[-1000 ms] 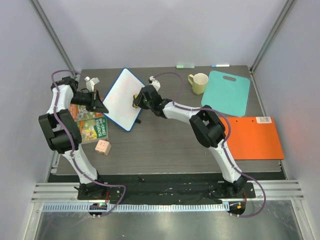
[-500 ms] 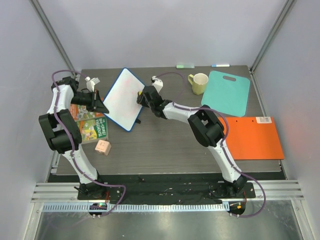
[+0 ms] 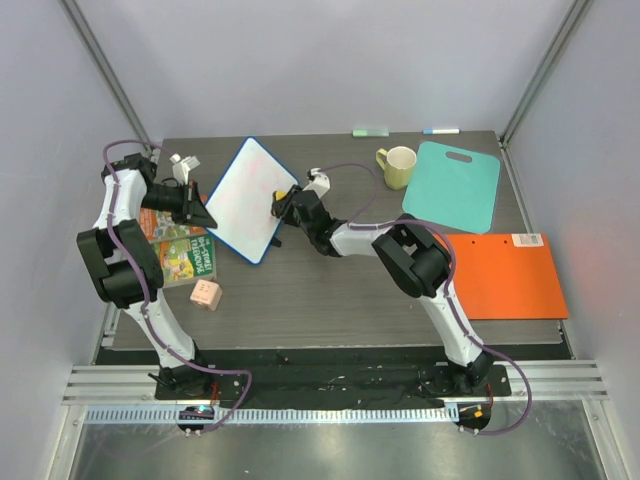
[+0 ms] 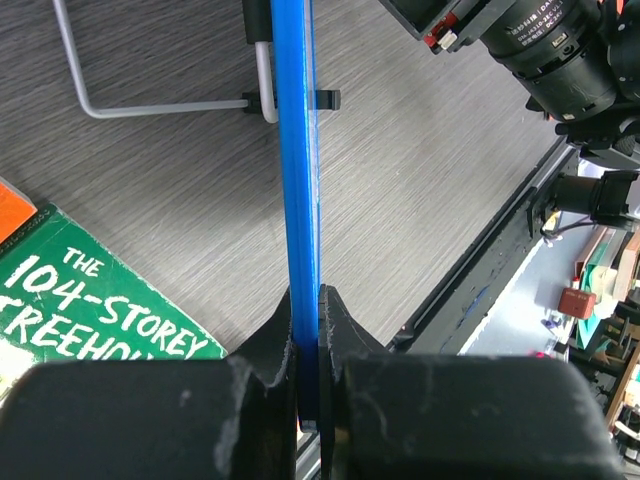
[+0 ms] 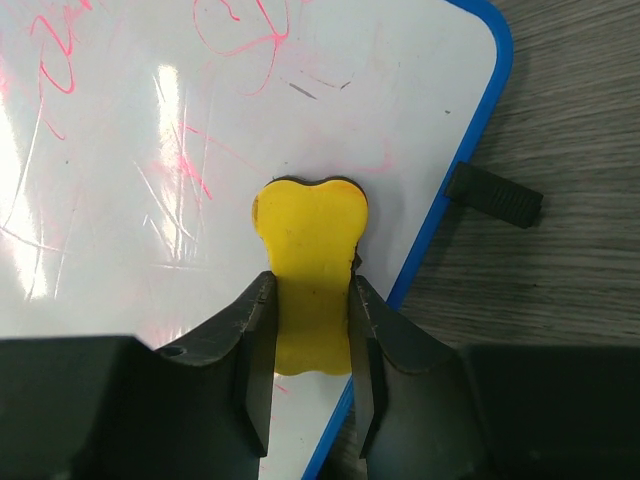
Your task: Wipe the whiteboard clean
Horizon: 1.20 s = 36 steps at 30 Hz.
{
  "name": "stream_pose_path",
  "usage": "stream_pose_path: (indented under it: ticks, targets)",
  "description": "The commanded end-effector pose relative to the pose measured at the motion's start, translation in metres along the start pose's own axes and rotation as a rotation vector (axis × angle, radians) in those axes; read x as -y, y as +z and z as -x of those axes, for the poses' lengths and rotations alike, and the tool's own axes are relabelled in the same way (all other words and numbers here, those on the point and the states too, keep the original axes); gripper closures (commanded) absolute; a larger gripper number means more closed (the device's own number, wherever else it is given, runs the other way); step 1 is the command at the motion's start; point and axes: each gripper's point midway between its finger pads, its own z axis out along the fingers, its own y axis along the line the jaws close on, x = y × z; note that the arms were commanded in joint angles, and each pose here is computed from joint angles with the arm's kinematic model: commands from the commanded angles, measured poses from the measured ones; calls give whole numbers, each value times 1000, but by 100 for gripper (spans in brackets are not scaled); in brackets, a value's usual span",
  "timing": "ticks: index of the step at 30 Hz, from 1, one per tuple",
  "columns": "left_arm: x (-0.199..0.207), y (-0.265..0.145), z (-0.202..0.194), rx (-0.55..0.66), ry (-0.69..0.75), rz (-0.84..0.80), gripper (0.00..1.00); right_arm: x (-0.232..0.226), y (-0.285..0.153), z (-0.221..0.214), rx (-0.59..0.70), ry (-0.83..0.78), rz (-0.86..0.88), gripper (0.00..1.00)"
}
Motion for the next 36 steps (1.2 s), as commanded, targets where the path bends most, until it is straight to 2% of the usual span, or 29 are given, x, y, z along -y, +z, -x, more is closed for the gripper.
stream_pose_path:
  ticks: [1,6,11,14,18,29,36]
  targets:
    - [17,28,-15,-82,164,-75,100,-52,-76,-191,-558,-81,152,99]
    - [16,29,-16,-83,159,-77,100,-73,-97,-216,-600,-116,169,99]
    - [17,29,-16,-82,158,-77,100,-67,-111,-240,-649,-93,136,99]
    - [16,28,-15,-80,159,-73,100,-64,-111,-239,-624,-87,120,99]
    - [16,28,-15,-83,159,-72,100,-48,-92,-206,-531,-90,49,99]
    - [16,24,-19,-95,168,-49,100,-3,-11,-40,-273,-52,-66,99]
    - [16,24,-21,-106,170,-47,100,10,18,-2,-220,-79,-112,99]
